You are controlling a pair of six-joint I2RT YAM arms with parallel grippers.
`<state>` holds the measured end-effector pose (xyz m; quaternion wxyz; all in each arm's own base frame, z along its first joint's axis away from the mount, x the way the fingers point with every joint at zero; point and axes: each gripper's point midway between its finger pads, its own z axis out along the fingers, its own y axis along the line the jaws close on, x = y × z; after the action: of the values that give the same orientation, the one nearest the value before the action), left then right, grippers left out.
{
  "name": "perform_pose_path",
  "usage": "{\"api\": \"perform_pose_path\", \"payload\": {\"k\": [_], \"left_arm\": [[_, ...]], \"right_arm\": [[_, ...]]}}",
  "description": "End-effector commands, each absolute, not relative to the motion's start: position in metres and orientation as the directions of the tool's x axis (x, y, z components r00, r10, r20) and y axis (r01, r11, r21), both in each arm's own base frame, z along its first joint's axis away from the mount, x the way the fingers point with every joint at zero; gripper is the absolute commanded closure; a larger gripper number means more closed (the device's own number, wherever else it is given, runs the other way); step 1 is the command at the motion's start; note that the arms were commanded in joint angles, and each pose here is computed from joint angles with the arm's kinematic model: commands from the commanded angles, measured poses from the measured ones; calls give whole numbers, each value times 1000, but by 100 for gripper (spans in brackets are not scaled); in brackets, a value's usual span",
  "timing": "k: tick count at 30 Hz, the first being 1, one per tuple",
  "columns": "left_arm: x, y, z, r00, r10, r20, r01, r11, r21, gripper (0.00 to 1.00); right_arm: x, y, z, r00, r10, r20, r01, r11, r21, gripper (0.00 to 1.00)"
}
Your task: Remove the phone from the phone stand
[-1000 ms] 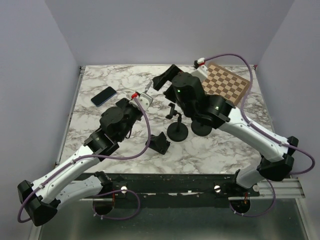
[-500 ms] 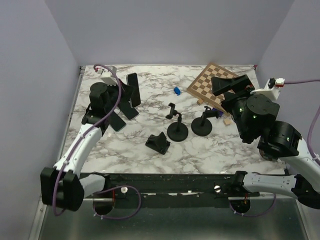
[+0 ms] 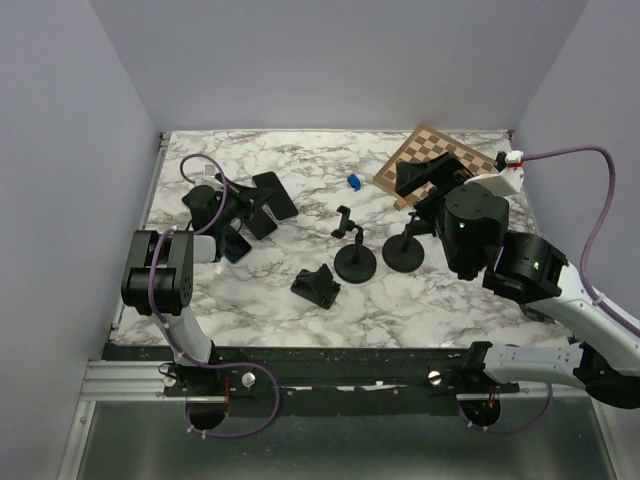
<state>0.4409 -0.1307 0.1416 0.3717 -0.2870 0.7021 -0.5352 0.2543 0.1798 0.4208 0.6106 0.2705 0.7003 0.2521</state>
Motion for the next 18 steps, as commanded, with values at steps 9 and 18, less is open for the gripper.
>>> {"api": "perform_pose_path", "payload": {"k": [9,18], "left_arm": [[479,-126,128,-450,-862,-234,-51,286,-957,94],[483,-137,89,-479,-859,-180,-201,307,-930,91]], "right_arm": [[250,175,428,-101,695,-712,58,719,693,3],[244,157,427,-80,714,-695,83,700,710,3]]}}
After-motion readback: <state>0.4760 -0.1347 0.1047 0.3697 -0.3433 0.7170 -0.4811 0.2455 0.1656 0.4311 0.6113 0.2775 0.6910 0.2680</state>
